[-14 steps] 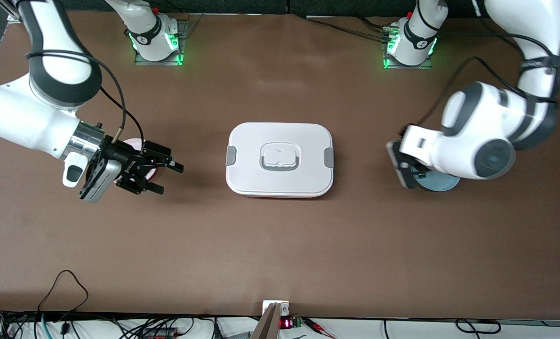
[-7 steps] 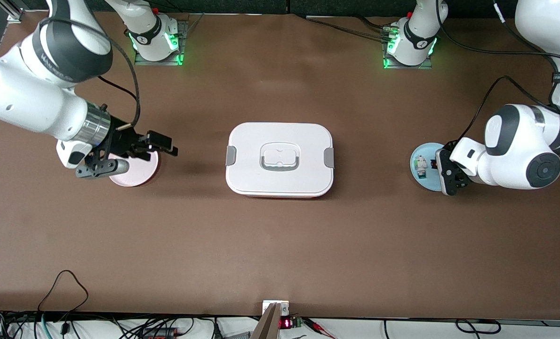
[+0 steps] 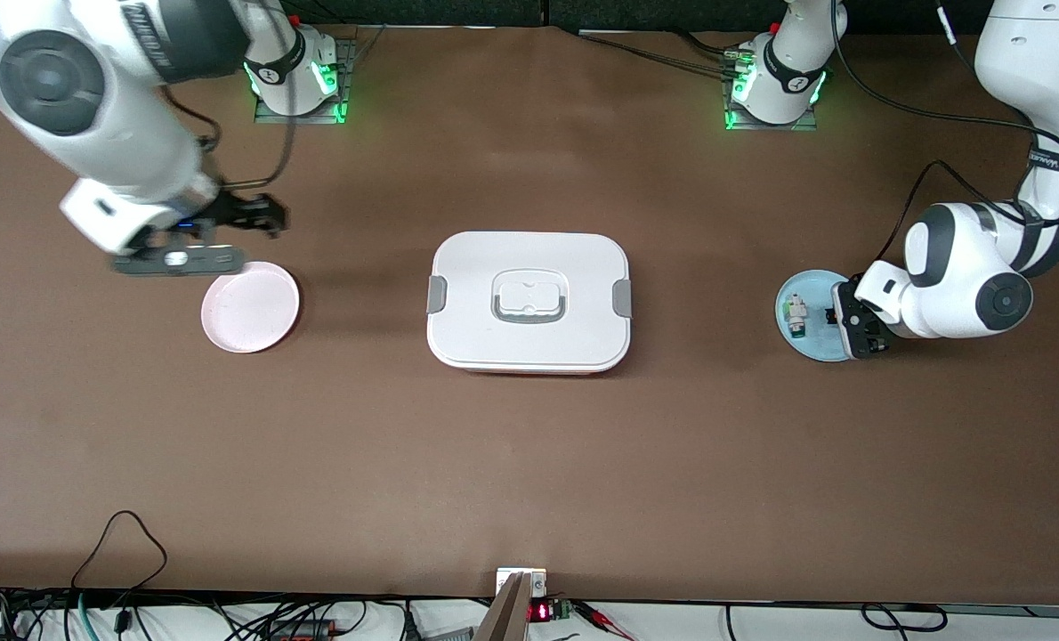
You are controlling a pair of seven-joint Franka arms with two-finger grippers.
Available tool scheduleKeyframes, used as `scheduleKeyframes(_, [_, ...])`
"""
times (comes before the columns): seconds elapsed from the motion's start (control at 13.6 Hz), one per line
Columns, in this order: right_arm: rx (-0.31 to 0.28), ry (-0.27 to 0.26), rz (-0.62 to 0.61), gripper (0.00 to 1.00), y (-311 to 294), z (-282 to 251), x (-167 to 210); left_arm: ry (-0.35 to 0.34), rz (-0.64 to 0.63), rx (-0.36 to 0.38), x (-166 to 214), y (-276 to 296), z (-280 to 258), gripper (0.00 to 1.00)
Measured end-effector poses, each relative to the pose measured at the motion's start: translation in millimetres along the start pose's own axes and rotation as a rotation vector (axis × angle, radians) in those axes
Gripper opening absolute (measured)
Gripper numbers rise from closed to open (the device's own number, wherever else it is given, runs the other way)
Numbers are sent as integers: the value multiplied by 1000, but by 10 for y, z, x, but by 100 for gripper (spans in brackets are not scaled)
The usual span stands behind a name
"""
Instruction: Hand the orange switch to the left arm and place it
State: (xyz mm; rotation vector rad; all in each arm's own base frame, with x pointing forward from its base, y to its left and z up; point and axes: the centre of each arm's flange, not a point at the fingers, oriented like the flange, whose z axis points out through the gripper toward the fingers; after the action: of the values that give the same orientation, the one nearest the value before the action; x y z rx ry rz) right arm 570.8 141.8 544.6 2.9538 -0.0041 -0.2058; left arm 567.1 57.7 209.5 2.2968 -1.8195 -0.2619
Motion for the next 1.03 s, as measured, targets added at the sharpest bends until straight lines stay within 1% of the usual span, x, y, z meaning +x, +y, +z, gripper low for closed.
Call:
scheduleKeyframes(0.22, [0, -4, 210, 100, 1242, 110, 219, 4, 18, 0, 11, 38, 121, 34])
scheduleKeyframes(0.3, [1, -6, 253, 100, 1496, 139, 234, 4, 19, -4, 15, 48, 142, 34])
scheduleKeyframes(0.37, [0, -4, 282, 100, 1653, 155, 239, 5, 19, -7, 11, 56, 174, 41])
scheduleKeyframes(0.44, [4, 8, 297, 100, 1747, 156, 252, 6, 16, -7, -6, 54, 200, 51])
scheduleKeyframes(0.52, [27, 30, 299, 100, 1846, 153, 277, 8, 14, -8, -22, 49, 218, 60])
scheduleKeyframes(0.66, [121, 58, 271, 100, 2131, 179, 294, 9, 10, -4, -31, 39, 210, 81])
scheduleKeyframes(0.74, [145, 62, 259, 100, 2267, 197, 281, 10, 6, 3, -29, 20, 172, 92])
scheduleKeyframes(0.81, [150, 63, 250, 100, 2320, 203, 272, 8, -9, 3, -30, -4, 96, 100])
scheduleKeyframes(1.03, [147, 66, 225, 100, 2190, 175, 287, -13, -78, -47, -41, -60, -345, 100])
